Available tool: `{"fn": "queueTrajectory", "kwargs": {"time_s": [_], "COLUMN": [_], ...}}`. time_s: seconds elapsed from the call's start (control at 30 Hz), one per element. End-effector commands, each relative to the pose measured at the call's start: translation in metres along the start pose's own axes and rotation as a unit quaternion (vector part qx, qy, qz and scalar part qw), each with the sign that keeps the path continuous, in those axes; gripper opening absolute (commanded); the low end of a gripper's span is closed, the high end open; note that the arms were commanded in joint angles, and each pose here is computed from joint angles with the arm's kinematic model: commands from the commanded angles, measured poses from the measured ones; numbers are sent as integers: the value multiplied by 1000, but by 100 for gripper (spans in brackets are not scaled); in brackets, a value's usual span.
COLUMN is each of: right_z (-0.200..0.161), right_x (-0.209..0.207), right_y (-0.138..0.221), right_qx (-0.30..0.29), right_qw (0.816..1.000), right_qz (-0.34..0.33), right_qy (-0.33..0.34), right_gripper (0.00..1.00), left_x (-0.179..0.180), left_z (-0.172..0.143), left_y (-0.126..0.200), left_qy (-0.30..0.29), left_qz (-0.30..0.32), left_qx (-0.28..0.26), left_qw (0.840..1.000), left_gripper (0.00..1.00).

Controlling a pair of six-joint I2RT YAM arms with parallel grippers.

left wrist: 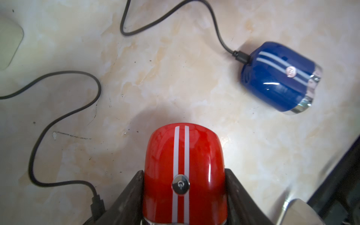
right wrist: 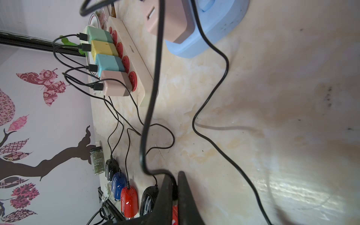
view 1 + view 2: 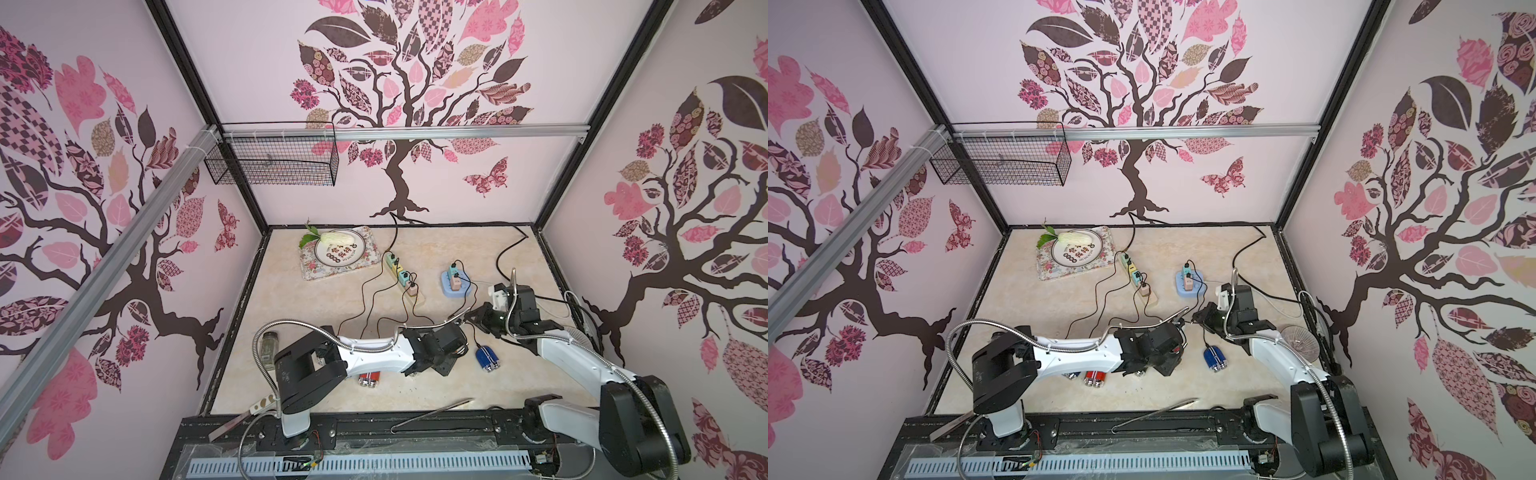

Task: Unplug the electric shaver
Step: Place the electric shaver at the center of the board.

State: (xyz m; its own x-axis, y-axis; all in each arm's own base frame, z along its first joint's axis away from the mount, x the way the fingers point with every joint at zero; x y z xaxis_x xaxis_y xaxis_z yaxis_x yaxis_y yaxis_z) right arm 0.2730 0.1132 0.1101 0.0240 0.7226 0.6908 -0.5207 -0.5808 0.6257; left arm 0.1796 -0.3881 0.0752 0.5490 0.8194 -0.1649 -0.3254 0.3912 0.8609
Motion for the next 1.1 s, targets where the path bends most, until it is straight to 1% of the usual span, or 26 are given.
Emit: {"fn": "queueTrajectory", "kwargs": {"time_s": [0.0,0.2,0.3,0.33,0.43,0.57,0.63,0.7,0.83,0.93,1.07], "right_z": [-4,-12,-15,-16,-19,-20,-20,-19,-17,-14,-12], "right_x": [-3,-14,-16,-18,-22,-28,-29,-28,-26,-24,-20], "right_y": [-8,-18,-23,-25,-28,-32,-33,-33,-31,-29,-24], "right_qx": [9,26,35,38,42,45,45,46,43,39,34], "right_qw": [1000,999,999,999,998,998,998,998,998,998,998], "right_qz": [-9,-27,-26,-29,-36,-45,-46,-46,-46,-47,-48], "right_qy": [5,-1,-3,-4,-5,-7,-7,-7,-4,-1,5], "right_gripper": [8,10,11,11,14,16,18,20,26,30,33], "left_x": [0,-1,0,0,-1,-1,-1,-1,0,-1,-1], "left_z": [8,6,4,3,2,2,2,2,3,3,3], "left_y": [2,-3,-6,-7,-10,-11,-11,-11,-10,-10,-10], "left_qy": [6,11,10,10,10,9,10,10,10,10,9], "left_qz": [36,34,38,39,38,39,39,39,41,40,41], "left_qx": [-1,5,10,13,16,19,19,20,19,18,20], "left_qw": [999,999,999,999,999,999,999,999,999,999,999], "left_gripper": [0,0,1,6,18,29,37,41,54,60,62]}}
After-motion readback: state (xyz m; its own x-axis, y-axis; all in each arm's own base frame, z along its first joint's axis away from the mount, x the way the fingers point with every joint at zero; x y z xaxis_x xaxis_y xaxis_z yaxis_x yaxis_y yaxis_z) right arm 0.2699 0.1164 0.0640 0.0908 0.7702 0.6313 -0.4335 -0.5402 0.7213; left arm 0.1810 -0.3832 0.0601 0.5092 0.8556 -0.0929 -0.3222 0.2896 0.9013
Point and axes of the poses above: each gripper's point midway between its finger pads, its own y axis back along the fingers, its own x axis along the line the jaws close on, z = x × y, the point moved 3 cm from there along y, back along the fingers, and after that the axes turned 8 degrees about y, right-handed, at the moved point
